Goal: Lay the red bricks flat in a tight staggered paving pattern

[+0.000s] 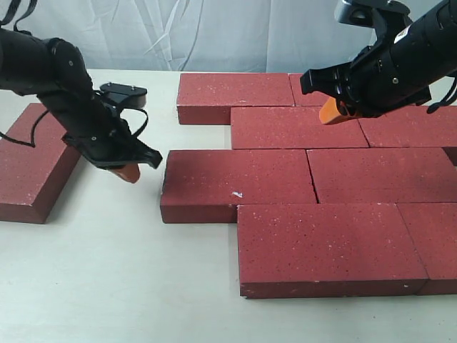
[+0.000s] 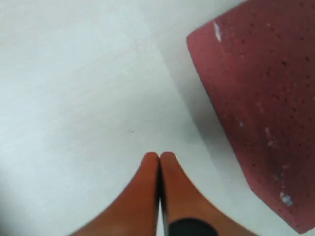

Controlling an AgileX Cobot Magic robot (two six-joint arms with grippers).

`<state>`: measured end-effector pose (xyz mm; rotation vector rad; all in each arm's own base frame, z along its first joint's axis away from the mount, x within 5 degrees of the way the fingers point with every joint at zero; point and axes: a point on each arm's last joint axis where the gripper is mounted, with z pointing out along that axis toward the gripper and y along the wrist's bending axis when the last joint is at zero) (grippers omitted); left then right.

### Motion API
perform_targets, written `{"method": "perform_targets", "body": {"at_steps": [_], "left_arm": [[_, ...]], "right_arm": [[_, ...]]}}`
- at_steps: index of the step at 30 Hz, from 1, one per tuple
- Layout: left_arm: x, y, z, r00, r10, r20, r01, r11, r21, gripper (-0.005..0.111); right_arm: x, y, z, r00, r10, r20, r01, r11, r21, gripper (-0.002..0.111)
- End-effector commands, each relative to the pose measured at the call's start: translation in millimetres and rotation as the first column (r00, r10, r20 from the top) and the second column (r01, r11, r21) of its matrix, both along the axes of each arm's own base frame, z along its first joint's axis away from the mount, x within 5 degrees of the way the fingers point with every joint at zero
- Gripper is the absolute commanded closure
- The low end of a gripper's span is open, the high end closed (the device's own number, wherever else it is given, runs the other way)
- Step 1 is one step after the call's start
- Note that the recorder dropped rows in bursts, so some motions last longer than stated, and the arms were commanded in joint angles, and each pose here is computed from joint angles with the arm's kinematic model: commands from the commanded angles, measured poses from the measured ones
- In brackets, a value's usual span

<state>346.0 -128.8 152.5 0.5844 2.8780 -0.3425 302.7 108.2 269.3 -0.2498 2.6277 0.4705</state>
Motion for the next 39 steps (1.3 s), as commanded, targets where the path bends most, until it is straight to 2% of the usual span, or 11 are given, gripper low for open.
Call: {"method": "perform_targets", "body": {"at_steps": [1, 8, 13, 17, 24, 27, 35, 39], "left_arm": [[6, 19, 25, 0.992, 0.086, 0.090, -0.089, 0.995, 0.034, 0.107], [12, 65, 49, 0.958, 0.226, 0.179, -0.244, 0.966, 0.087, 0.107], [20, 123, 50, 0.891, 0.398, 0.218, -0.425, 0.900, 0.096, 0.107], [22, 151, 46, 0.848, 0.482, 0.221, -0.509, 0.856, 0.087, 0.107], [28, 153, 10, 0.861, 0.489, 0.138, -0.505, 0.854, 0.123, 0.107], [28, 151, 6, 0.858, 0.500, 0.118, -0.511, 0.852, 0.109, 0.107], [29, 136, 8, 0.917, 0.389, 0.083, -0.390, 0.921, -0.007, 0.107], [28, 129, 8, 0.943, 0.321, 0.082, -0.321, 0.947, -0.011, 0.107]], "right_arm": [[-1, -2, 2, 1.000, 0.002, 0.005, -0.002, 1.000, -0.003, 0.109], [-1, -2, 2, 1.000, 0.002, 0.005, -0.002, 1.000, -0.003, 0.109], [-1, -1, 2, 1.000, 0.002, 0.005, -0.002, 1.000, -0.001, 0.109], [-1, -1, 2, 1.000, 0.002, 0.005, -0.002, 1.000, -0.001, 0.109], [-1, -2, 2, 1.000, 0.001, 0.009, -0.001, 1.000, -0.002, 0.109], [-1, -2, 2, 1.000, 0.001, 0.009, -0.001, 1.000, -0.002, 0.109], [0, -2, 2, 1.000, -0.001, 0.016, 0.001, 1.000, -0.001, 0.109], [0, -2, 2, 1.000, -0.001, 0.016, 0.001, 1.000, -0.001, 0.109]]}}
